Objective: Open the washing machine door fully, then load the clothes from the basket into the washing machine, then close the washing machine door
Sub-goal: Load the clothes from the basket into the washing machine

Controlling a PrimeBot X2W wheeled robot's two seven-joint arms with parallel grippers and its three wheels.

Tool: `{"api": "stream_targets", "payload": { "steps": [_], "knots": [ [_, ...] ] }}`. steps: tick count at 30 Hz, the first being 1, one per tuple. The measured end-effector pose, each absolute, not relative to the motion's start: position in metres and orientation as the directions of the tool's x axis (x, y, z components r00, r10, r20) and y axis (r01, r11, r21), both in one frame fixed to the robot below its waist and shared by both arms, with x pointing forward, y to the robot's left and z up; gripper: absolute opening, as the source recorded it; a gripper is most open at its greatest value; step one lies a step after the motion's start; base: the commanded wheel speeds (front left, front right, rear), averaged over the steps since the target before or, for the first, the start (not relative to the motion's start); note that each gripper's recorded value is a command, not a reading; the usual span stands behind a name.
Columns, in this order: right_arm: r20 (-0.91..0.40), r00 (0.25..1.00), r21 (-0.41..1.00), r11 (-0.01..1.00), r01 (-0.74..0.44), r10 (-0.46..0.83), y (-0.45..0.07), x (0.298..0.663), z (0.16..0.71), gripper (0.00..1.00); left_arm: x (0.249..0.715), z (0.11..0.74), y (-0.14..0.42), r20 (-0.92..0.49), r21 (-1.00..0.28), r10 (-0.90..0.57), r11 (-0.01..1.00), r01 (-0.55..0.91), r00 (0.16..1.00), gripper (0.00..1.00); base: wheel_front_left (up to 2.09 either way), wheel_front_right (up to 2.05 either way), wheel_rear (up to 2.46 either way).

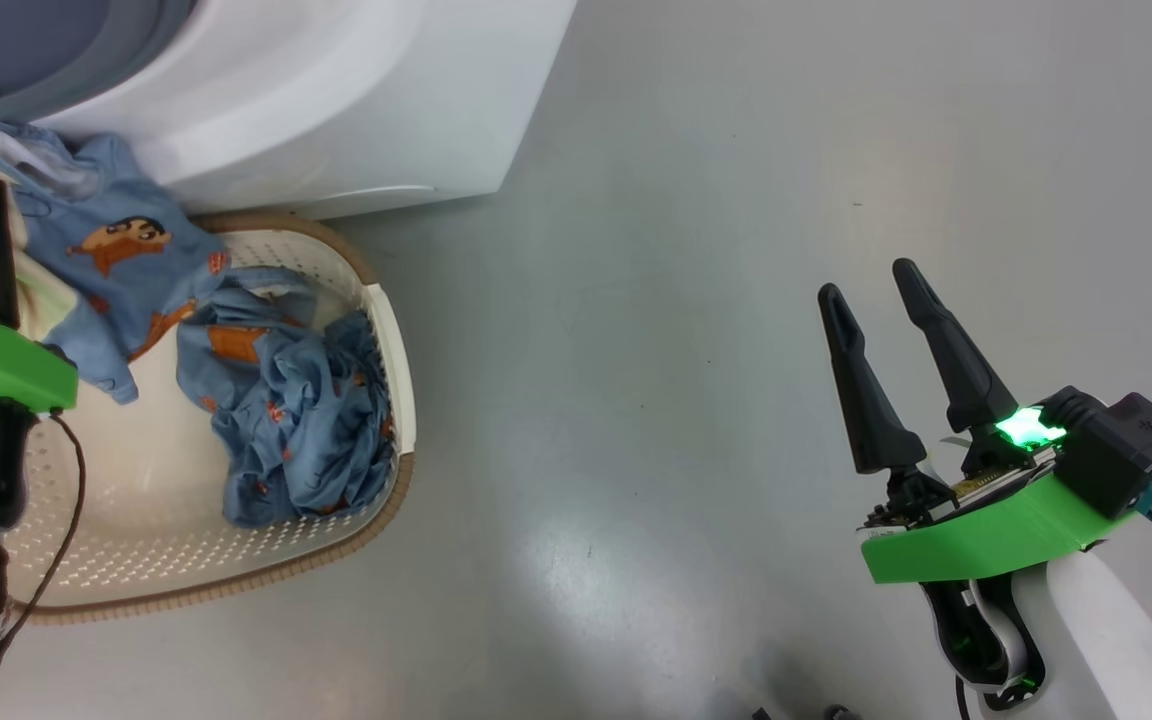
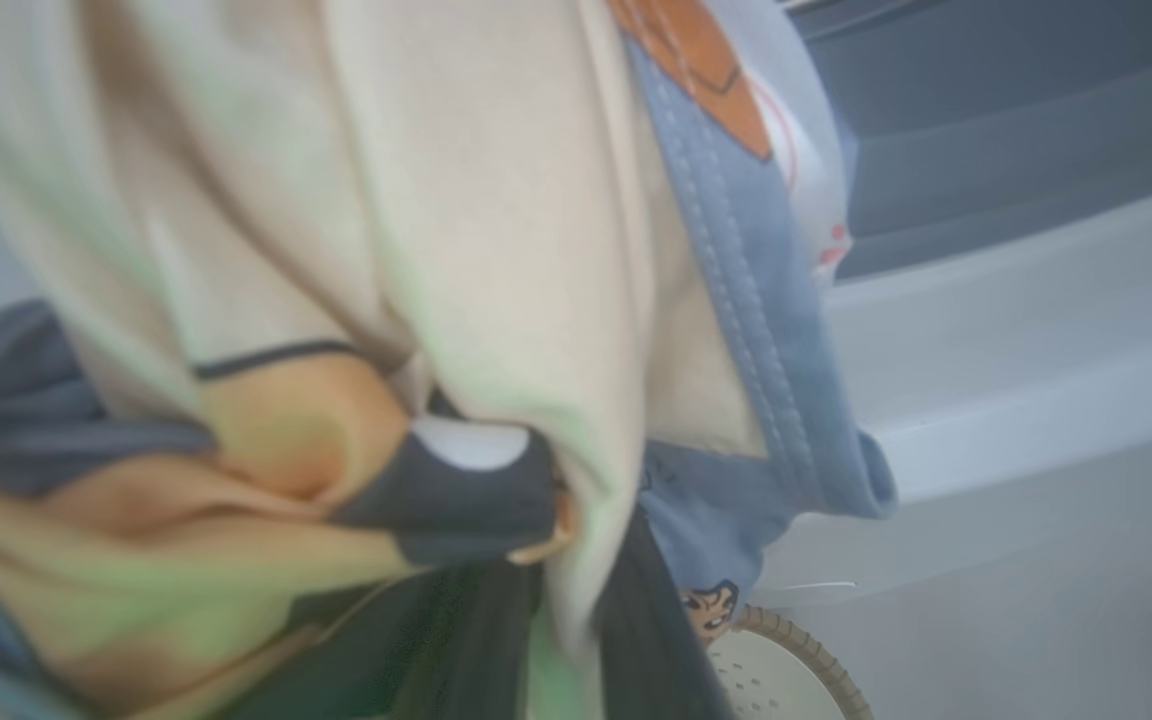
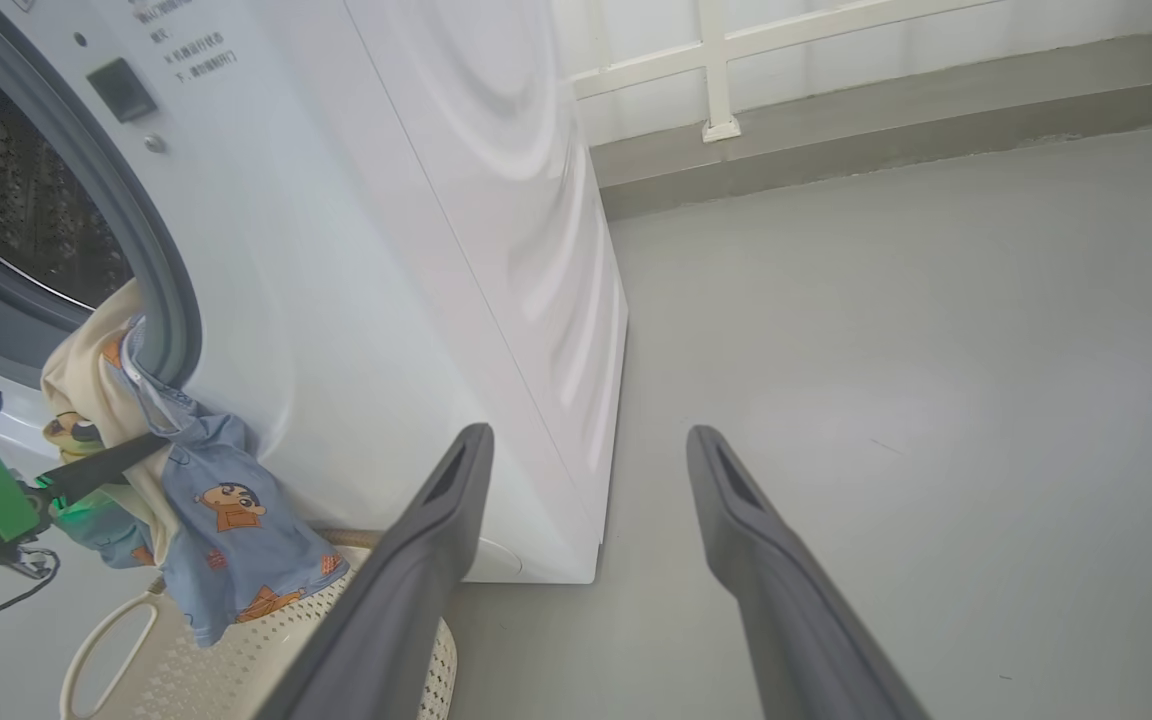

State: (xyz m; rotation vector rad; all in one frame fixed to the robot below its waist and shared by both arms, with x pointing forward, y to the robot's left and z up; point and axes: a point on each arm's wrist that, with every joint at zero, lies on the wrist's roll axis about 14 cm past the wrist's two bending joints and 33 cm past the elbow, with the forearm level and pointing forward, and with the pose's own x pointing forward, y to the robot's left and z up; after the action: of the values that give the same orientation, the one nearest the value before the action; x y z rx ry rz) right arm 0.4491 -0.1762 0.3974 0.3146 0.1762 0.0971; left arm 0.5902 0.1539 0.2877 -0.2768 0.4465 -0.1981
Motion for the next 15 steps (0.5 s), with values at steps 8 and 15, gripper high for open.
{"api": "stream_targets", "payload": {
  "steps": [8, 15],
  "knots": [
    [-0.146, 0.98, 0.328, 0.941, -0.078, 0.132, -0.171, 0.453, 0.398, 1.0, 0.594, 0.304, 0.16, -0.356, -0.303, -0.241, 0.944, 0.132, 0.903, 0.0, 0.0, 0.0, 0.0],
    [-0.127, 0.98, 0.345, 0.933, -0.102, 0.154, -0.161, 0.456, 0.402, 1.0, 0.593, 0.331, 0.169, -0.281, -0.274, -0.23, 0.95, 0.152, 0.932, 0.0, 0.0, 0.0, 0.0]
  ]
}}
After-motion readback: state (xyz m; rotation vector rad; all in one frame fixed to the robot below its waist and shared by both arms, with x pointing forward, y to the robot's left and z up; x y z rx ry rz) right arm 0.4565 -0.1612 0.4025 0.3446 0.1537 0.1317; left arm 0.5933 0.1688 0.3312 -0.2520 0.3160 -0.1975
